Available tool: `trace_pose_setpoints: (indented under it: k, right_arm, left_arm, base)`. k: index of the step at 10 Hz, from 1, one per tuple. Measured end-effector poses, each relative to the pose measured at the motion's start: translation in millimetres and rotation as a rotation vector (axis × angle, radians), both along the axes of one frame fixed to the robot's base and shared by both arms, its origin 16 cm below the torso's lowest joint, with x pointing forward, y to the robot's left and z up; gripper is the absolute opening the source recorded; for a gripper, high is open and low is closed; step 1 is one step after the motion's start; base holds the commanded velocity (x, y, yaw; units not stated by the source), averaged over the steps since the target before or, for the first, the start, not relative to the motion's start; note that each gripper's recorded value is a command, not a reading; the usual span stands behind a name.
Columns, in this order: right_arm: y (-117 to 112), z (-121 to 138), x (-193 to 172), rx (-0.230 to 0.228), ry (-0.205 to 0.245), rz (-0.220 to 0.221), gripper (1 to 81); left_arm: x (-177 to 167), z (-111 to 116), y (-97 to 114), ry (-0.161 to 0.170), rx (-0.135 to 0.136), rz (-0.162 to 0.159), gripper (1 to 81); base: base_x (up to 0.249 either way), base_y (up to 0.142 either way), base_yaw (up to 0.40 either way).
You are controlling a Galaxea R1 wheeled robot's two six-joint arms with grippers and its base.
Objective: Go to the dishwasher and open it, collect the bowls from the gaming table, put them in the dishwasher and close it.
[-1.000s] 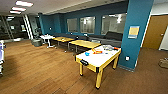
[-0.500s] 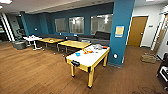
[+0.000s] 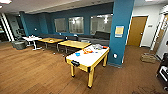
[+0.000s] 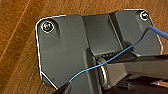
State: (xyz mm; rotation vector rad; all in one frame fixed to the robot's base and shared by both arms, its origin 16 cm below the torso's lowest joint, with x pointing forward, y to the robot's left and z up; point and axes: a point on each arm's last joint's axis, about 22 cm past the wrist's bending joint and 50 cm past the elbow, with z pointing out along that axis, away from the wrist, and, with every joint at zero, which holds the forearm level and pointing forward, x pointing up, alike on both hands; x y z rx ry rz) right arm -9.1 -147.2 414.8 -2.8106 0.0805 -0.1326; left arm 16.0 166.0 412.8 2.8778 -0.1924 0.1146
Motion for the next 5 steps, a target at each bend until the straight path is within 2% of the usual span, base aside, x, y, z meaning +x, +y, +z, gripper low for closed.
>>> trace_pose_setpoints:
  k: [4, 5]
  right_arm:
    - [0.0, 0.1, 2.0, 0.0, -0.002, 0.0, 81.1]
    - [0.0, 0.1, 2.0, 0.0, -0.002, 0.0, 81.1]
  left_arm:
    - [-0.1, 0.0, -0.2, -0.001, 0.0, 0.0, 81.1]
    - [-0.1, 0.0, 0.0, -0.001, 0.0, 0.0, 81.1]
  base:
    - [0.0, 0.0, 0.0]
    - [0.089, 0.0, 0.0]
